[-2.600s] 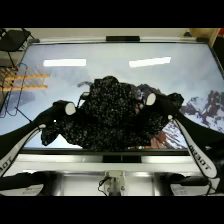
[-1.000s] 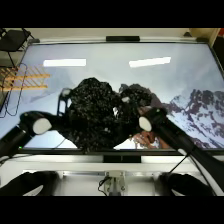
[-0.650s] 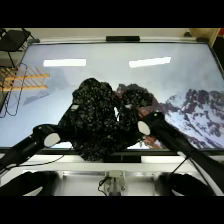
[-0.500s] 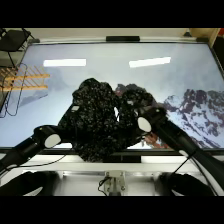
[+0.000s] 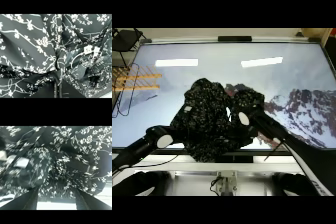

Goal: Fold the shirts.

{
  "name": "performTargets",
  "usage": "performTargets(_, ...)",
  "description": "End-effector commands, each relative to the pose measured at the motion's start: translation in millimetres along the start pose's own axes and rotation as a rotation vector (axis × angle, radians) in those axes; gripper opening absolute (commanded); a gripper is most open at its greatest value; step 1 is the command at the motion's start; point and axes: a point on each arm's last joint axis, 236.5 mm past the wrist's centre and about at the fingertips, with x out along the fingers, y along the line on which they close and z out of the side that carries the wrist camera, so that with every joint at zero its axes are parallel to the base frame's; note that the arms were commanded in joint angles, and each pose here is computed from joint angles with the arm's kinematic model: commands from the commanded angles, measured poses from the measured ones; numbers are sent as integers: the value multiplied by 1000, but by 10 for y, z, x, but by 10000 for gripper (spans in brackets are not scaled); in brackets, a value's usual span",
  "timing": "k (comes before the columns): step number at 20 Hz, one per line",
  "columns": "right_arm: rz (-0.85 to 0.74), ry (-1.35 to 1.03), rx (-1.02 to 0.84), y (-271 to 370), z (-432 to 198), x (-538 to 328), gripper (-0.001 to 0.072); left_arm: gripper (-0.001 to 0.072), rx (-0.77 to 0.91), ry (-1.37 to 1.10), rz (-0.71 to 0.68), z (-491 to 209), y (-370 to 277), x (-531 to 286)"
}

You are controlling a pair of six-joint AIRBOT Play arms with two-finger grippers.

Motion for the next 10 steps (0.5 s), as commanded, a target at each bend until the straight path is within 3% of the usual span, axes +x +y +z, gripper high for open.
performTargets(1, -40, 49, 63, -26, -6, 198, 566, 45, 11, -6, -2, 10, -6, -15)
performTargets(7, -48, 41, 173, -20, 50, 284, 562, 45, 20, -43, -17, 69, -51, -123)
performTargets(8, -73, 67, 176, -60, 9, 331, 489, 45, 21, -44, -18, 71, -52, -125)
performTargets(9, -91, 86, 177, -89, -21, 367, 328, 45, 21, -45, -18, 72, -53, -128)
performTargets(10, -97, 90, 178, -97, -21, 386, 243, 45, 22, -46, -18, 73, -54, -131)
